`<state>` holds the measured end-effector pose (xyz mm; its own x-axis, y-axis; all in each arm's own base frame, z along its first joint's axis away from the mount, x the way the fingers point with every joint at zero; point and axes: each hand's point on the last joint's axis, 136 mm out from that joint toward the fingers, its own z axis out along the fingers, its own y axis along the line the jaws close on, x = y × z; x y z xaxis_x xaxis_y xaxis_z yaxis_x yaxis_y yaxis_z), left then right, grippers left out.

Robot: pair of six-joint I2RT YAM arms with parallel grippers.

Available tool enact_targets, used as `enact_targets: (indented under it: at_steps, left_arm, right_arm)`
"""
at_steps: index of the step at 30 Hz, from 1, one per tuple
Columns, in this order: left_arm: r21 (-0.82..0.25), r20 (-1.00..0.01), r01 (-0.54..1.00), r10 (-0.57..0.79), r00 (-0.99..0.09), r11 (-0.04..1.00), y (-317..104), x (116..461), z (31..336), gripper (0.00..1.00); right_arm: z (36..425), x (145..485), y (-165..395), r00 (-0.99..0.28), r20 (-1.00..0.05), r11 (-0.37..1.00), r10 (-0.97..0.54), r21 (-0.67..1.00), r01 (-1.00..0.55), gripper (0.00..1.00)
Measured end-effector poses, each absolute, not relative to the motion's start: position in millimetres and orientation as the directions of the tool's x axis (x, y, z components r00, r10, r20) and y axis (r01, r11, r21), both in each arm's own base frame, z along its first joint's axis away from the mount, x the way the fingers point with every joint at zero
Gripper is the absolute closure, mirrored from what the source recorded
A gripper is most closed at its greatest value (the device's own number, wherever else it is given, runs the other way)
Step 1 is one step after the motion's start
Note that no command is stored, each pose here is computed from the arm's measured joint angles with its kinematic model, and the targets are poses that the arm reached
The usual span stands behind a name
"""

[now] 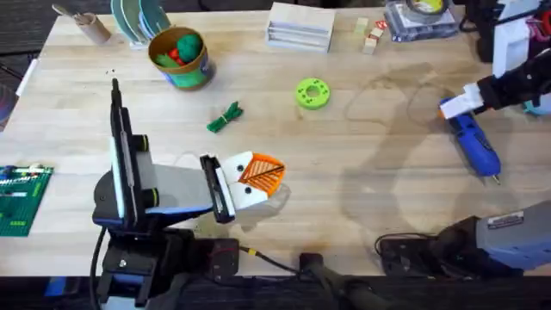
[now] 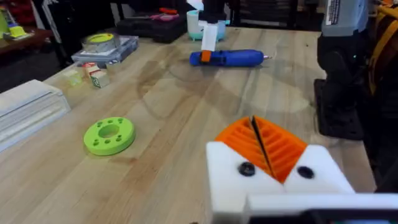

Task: Pick up the gripper from the table and insert it into the empty holder that is missing its gripper. Then pick up a screw, insert it into the mounting hole, and use the screwdriver to tighten it. Finally, clean up the table by picking up the vegetable and placing it into the bucket.

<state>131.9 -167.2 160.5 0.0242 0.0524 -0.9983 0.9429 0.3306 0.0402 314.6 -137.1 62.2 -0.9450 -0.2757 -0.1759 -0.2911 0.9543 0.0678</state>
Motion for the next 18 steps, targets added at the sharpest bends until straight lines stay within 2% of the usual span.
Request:
enact_targets:
  at_steps: [9, 15, 18]
  left_arm:
    - [0.040, -0.998, 0.943, 0.052, 0.024, 0.331, -167, 132, 161, 0.989]
    - [0.040, -0.998, 0.943, 0.052, 0.024, 0.330, -167, 132, 160, 0.989]
    - [0.040, -0.998, 0.943, 0.052, 0.025, 0.330, -167, 132, 161, 0.989]
  right_arm:
    - [37, 308, -142, -0.938, -0.099, 0.937, -0.331, 0.081, -0.339, 0.009]
    - [37, 308, -142, -0.936, -0.102, 0.935, -0.336, 0.082, -0.345, 0.007]
    - [37, 308, -142, -0.937, -0.102, 0.936, -0.335, 0.082, -0.344, 0.052]
